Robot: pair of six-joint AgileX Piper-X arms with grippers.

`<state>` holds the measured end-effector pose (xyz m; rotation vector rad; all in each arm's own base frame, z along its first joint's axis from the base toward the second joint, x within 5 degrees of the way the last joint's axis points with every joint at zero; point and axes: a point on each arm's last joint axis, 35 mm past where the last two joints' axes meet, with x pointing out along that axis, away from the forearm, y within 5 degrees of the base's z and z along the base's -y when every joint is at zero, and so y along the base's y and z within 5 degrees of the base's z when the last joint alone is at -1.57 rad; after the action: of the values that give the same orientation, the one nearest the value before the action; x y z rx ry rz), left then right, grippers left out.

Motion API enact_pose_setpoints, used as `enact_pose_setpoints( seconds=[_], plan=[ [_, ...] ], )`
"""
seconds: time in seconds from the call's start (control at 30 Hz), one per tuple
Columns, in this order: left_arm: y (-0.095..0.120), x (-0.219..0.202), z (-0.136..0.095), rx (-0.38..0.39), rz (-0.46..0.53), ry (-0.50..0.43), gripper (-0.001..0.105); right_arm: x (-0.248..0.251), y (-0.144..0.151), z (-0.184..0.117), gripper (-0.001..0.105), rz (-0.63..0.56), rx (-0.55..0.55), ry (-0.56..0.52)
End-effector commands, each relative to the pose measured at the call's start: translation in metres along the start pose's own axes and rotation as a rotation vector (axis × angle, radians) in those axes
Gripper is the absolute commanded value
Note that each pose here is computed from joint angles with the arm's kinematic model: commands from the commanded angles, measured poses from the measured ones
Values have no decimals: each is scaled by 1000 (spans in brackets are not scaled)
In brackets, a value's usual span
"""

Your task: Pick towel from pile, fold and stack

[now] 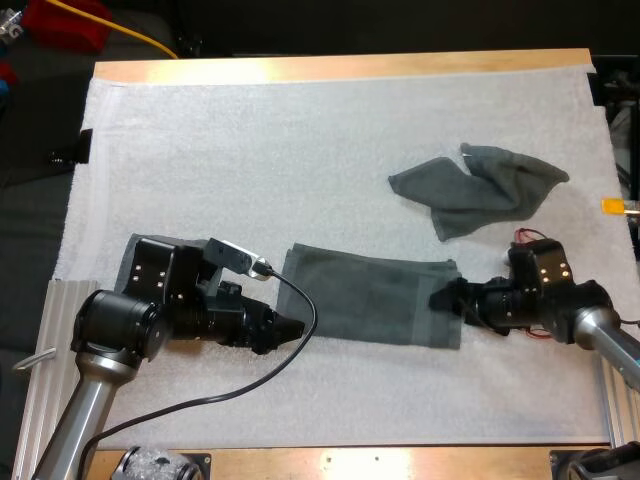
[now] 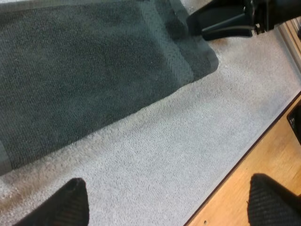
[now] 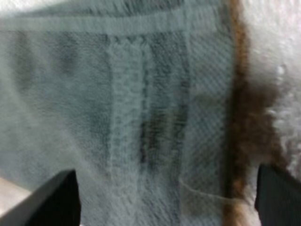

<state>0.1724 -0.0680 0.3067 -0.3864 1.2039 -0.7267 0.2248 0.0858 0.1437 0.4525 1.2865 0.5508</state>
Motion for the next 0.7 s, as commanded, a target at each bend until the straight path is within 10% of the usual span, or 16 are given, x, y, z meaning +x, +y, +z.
enact_pose_setpoints(
  seconds=[0.0,0.67],
  plan=[
    [-3,-3,0,11,-15,-7,68,0,0,3,73,48,9,5],
    [-3,-3,0,11,-15,-7,68,20,-11,2,73,171,105,101]
  ],
)
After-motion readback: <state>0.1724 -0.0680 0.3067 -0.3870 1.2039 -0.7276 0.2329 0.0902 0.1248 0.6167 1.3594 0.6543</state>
